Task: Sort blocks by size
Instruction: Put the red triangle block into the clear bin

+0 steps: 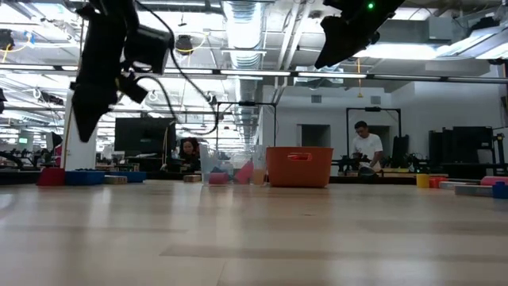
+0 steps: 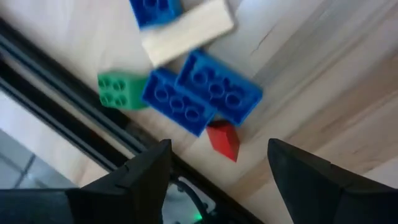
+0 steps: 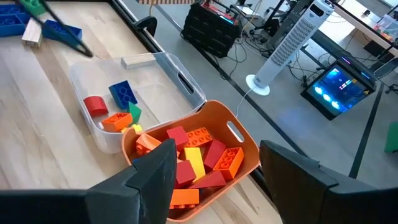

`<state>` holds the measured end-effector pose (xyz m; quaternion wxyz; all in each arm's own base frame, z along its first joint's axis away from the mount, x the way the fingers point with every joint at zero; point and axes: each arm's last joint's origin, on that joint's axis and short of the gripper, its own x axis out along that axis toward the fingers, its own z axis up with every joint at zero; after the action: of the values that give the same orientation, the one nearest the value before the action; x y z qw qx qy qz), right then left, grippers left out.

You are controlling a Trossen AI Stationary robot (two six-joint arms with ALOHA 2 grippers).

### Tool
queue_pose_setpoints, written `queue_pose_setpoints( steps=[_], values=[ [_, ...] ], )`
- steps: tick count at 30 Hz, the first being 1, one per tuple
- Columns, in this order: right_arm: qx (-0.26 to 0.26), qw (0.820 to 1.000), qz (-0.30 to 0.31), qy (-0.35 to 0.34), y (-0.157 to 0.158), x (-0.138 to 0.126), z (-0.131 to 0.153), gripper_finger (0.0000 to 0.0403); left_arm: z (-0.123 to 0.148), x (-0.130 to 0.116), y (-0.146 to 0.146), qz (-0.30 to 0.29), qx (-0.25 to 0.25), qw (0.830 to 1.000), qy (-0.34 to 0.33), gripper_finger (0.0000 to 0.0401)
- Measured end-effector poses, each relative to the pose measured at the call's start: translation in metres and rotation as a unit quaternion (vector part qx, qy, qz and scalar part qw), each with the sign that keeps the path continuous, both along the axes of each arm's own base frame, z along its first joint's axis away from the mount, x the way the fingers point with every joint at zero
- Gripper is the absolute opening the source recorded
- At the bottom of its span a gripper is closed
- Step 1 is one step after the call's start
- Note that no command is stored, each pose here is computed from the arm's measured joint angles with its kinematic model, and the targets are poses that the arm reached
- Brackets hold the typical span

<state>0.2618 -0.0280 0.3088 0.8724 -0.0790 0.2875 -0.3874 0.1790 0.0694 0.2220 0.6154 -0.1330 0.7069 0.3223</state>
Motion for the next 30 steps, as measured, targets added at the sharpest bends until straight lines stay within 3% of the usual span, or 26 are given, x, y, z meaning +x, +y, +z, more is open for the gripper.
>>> queue_pose_setpoints(
  steps=[7,11,23,26,30],
  values=[
    [0.000,1.000,0.000,-0.001,0.000,0.000,0.000,0.0260,-0.025,-0.014,-0.008,0.048,-0.050,0.997,0.030,0.0261],
    [0.000,1.000,0.000,-0.005,0.000,0.001,0.001,0.0260,-0.036,-0.020,-0.010,0.075,-0.047,0.995,0.041,0.0261],
    [0.000,1.000,0.000,-0.005,0.000,0.001,0.001,0.0260,-0.064,-0.023,-0.010,0.075,-0.017,0.997,0.004,0.0257],
    [0.000,1.000,0.000,-0.005,0.000,0.001,0.001,0.0260,-0.064,-0.021,-0.012,0.079,-0.013,0.997,-0.003,0.0232],
    [0.000,1.000,0.000,-0.005,0.000,0.001,0.001,0.0260,-0.065,-0.017,-0.014,0.074,-0.007,0.997,-0.023,0.0170]
  ],
)
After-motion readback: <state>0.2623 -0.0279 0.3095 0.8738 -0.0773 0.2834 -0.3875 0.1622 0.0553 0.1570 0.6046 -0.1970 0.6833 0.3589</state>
